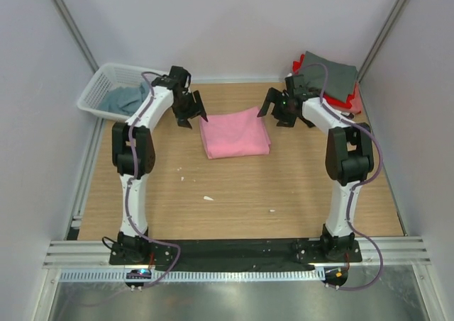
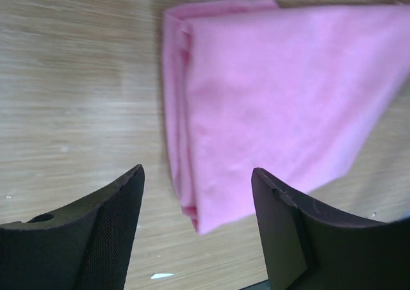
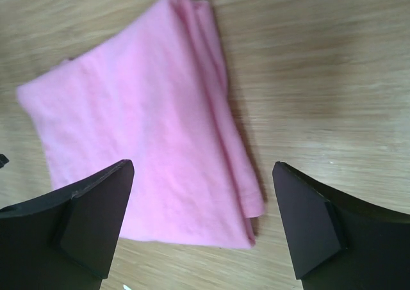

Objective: Fold and stack the t-shirts
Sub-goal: Neatly place the folded tshirt to the corner

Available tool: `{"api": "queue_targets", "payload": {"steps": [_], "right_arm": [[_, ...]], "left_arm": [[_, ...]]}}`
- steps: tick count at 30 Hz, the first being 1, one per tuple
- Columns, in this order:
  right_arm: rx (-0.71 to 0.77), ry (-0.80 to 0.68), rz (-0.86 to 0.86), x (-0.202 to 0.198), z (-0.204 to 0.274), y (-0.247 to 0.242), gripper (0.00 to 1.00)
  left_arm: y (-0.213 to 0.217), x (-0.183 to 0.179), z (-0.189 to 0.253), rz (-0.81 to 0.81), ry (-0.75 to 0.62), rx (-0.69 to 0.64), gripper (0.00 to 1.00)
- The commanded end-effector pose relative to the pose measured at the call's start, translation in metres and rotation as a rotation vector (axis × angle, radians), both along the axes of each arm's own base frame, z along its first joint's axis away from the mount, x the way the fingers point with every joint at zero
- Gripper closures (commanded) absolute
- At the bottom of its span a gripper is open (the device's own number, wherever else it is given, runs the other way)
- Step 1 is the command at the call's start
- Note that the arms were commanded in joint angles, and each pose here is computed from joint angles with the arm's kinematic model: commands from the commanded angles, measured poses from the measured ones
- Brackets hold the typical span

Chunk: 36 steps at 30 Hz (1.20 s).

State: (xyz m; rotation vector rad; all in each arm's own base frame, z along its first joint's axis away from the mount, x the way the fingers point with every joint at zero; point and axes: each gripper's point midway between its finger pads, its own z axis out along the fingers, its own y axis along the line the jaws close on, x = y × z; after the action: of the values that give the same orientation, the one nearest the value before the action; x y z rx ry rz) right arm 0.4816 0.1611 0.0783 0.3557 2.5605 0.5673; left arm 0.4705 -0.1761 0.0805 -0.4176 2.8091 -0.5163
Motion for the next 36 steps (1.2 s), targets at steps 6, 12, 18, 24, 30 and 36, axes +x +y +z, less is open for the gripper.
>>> {"api": "queue_targets", "payload": {"steps": [6,12,18,24,30,36], "right_arm": [[0.085,-0.094,0.067,0.023,-0.009,0.022,0.04],[0.059,-0.032,0.073,0.031,-0.056,0.023,0.05],[0.177,0.016,0.109,0.024,-0.085,0.047,0.22],[0.331,0.047,0.139,-0.022,-0.107,0.092,0.3],[0.365,0.059,0.117,-0.029,-0.115,0.095,0.41],[0.399,0.0,0.108,-0.017,-0.092,0.1,0.94]], "left_arm": [[-0.015,-0.018,0.019,-0.084,-0.071,0.021,0.33],[-0.012,-0.024,-0.01,-0.101,-0.022,0.075,0.37],[-0.002,-0.029,-0.048,-0.116,0.068,0.145,0.39],[0.0,-0.031,-0.067,-0.12,0.105,0.163,0.42],[0.001,-0.033,-0.076,-0.124,0.128,0.173,0.44],[0.002,-0.037,-0.064,-0.123,0.125,0.174,0.46]]}}
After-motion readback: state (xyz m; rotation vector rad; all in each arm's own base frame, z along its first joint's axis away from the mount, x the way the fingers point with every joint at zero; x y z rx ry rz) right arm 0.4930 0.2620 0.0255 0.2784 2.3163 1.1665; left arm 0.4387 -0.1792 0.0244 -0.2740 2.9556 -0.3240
